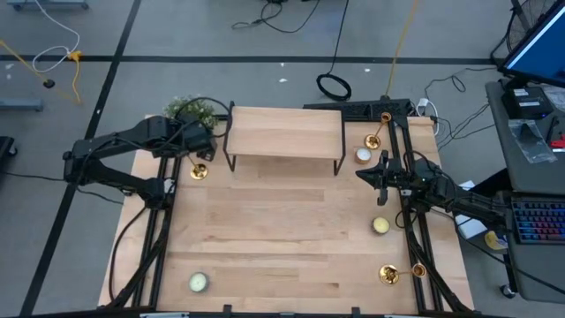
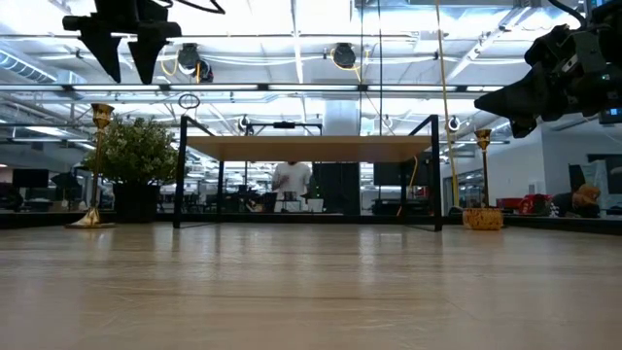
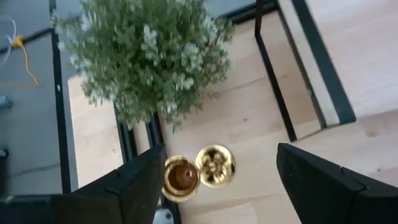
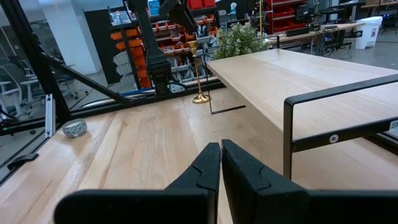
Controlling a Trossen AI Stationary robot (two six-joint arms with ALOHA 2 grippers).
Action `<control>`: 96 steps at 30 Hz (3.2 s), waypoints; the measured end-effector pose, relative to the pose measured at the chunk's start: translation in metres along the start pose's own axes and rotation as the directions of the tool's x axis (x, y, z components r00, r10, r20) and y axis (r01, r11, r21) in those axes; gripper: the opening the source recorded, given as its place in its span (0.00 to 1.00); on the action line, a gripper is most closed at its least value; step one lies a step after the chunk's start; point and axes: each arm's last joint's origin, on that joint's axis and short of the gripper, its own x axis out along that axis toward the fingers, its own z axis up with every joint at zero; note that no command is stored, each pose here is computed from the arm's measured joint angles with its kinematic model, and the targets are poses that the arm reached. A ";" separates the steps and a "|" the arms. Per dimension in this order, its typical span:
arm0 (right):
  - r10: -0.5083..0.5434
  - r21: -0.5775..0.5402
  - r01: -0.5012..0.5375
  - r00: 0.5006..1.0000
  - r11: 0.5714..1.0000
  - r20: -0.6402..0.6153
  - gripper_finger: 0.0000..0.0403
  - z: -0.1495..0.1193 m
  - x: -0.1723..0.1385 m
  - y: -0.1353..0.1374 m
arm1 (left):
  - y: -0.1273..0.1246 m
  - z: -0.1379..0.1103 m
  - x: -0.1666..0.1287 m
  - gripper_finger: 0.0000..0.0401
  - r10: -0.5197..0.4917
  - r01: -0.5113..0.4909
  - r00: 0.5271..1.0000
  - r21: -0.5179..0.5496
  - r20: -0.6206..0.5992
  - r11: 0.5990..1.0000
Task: Pick & Place candle stick holders
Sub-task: Put the middle gold candle holder on the shelf
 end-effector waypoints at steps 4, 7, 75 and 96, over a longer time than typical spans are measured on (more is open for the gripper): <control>0.001 0.001 -0.001 1.000 1.000 -0.001 0.02 0.000 0.000 0.000 | 0.001 -0.006 0.009 0.75 0.015 -0.015 0.999 0.001 -0.042 1.000; 0.001 0.002 -0.001 1.000 1.000 0.000 0.02 0.000 0.000 0.000 | 0.003 -0.011 0.021 0.75 0.036 -0.038 0.994 -0.018 -0.107 0.999; -0.001 0.002 0.001 1.000 1.000 0.000 0.02 0.000 0.000 0.000 | 0.018 -0.018 0.068 0.40 0.098 -0.118 0.982 -0.120 -0.160 0.986; -0.002 -0.002 0.002 1.000 1.000 0.000 0.02 0.000 0.000 0.000 | 0.017 -0.017 0.063 0.33 0.031 -0.061 0.977 -0.134 -0.213 0.989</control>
